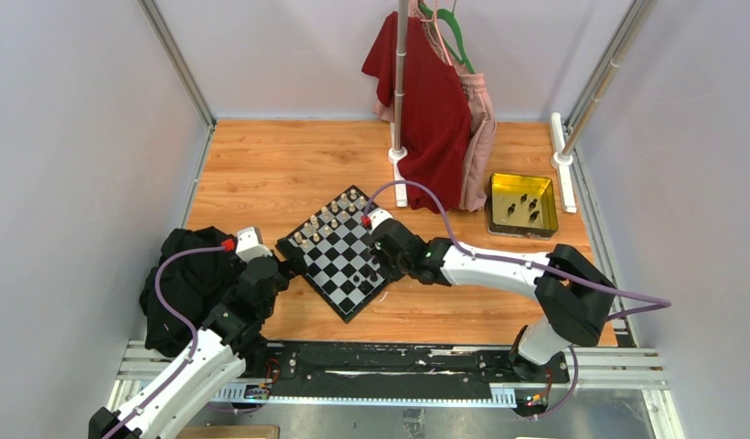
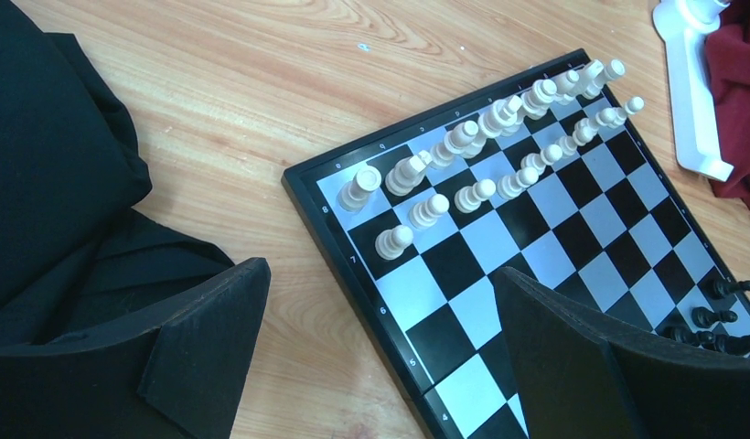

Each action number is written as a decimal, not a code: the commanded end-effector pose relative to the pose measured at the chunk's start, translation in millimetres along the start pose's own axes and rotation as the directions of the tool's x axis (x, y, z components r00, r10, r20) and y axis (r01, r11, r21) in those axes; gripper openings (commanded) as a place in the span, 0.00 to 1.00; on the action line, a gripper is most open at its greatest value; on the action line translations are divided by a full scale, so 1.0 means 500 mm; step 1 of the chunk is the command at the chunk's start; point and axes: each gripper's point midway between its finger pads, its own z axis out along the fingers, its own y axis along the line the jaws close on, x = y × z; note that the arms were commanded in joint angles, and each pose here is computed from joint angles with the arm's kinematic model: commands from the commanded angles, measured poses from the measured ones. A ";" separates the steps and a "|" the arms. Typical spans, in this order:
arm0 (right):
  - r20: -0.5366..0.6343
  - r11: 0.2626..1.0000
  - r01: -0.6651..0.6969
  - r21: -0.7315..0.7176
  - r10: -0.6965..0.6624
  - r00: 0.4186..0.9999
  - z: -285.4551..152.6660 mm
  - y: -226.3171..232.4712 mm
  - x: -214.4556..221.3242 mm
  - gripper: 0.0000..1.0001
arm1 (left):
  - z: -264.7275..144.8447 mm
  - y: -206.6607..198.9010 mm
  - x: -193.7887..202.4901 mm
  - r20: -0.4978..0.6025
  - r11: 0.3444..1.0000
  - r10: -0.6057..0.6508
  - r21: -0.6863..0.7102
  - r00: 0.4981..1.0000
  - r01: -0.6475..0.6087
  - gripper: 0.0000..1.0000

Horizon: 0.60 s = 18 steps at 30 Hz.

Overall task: Set up the chess pieces on the board
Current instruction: Place the chess piece on the chessboard.

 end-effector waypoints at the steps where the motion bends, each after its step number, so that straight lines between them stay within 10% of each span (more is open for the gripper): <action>1: 0.004 1.000 0.006 -0.003 -0.006 1.000 0.011 -0.005 -0.017 0.00 | 0.001 -0.009 -0.009 0.017 1.000 -0.001 0.016 1.000 0.001 1.00; 18: -0.022 1.000 0.003 -0.003 -0.003 1.000 0.031 -0.015 -0.010 0.03 | 0.001 -0.009 -0.008 0.018 1.000 -0.002 0.017 1.000 0.002 1.00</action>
